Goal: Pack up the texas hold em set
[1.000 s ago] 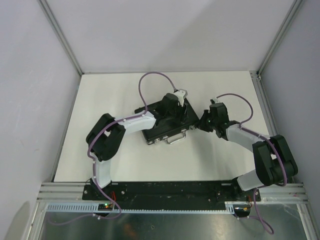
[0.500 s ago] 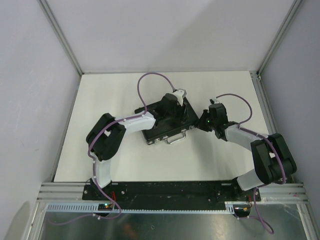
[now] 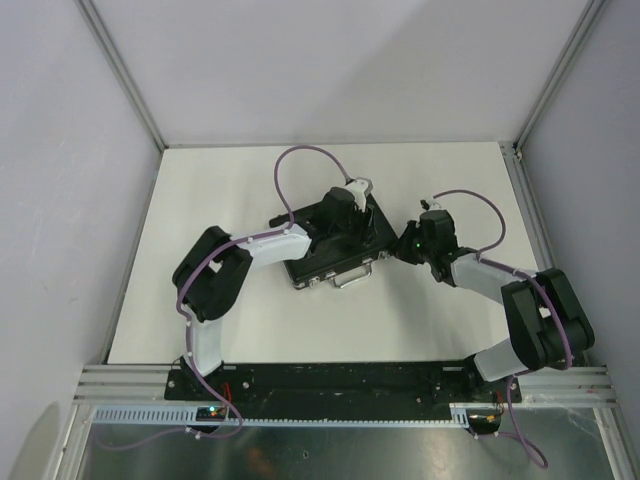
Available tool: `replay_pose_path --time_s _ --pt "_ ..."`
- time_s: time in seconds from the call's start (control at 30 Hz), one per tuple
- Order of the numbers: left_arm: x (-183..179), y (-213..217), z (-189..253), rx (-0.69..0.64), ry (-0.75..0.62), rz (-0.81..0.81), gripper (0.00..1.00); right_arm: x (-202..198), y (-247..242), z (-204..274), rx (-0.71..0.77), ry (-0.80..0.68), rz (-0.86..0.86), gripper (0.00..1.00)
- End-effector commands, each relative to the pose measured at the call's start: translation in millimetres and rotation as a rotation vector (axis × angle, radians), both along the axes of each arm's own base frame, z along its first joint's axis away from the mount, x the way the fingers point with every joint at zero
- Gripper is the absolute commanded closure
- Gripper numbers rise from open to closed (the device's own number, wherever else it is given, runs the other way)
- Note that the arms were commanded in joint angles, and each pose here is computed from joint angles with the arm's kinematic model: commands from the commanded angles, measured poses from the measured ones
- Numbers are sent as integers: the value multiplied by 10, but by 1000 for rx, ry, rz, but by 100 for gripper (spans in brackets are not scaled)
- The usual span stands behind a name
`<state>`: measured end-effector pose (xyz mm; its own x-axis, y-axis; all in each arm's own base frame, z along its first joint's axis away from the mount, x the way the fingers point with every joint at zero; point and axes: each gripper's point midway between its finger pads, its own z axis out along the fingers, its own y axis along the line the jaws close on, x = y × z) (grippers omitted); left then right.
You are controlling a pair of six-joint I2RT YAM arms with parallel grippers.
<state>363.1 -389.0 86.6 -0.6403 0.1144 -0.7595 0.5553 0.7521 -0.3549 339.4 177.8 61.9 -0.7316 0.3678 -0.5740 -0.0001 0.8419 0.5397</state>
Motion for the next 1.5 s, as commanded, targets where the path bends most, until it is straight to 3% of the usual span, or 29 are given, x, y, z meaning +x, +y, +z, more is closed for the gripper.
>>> replay_pose_path --time_s 0.0,0.83,1.1,1.37,1.47 --pt "-441 344 -817 190 228 -7 50 -549 67 -465 -38 200 116 100" --pt "-462 353 -870 194 241 -10 50 -913 20 -348 -86 140 147 99" --pt "-523 396 -982 209 269 -5 50 -778 41 88 -75 28 124 83" --pt "-530 400 -996 209 274 -2 50 -762 61 -69 -102 83 132 81" --pt "-522 398 -977 209 268 -4 50 -686 51 111 -103 31 108 73"
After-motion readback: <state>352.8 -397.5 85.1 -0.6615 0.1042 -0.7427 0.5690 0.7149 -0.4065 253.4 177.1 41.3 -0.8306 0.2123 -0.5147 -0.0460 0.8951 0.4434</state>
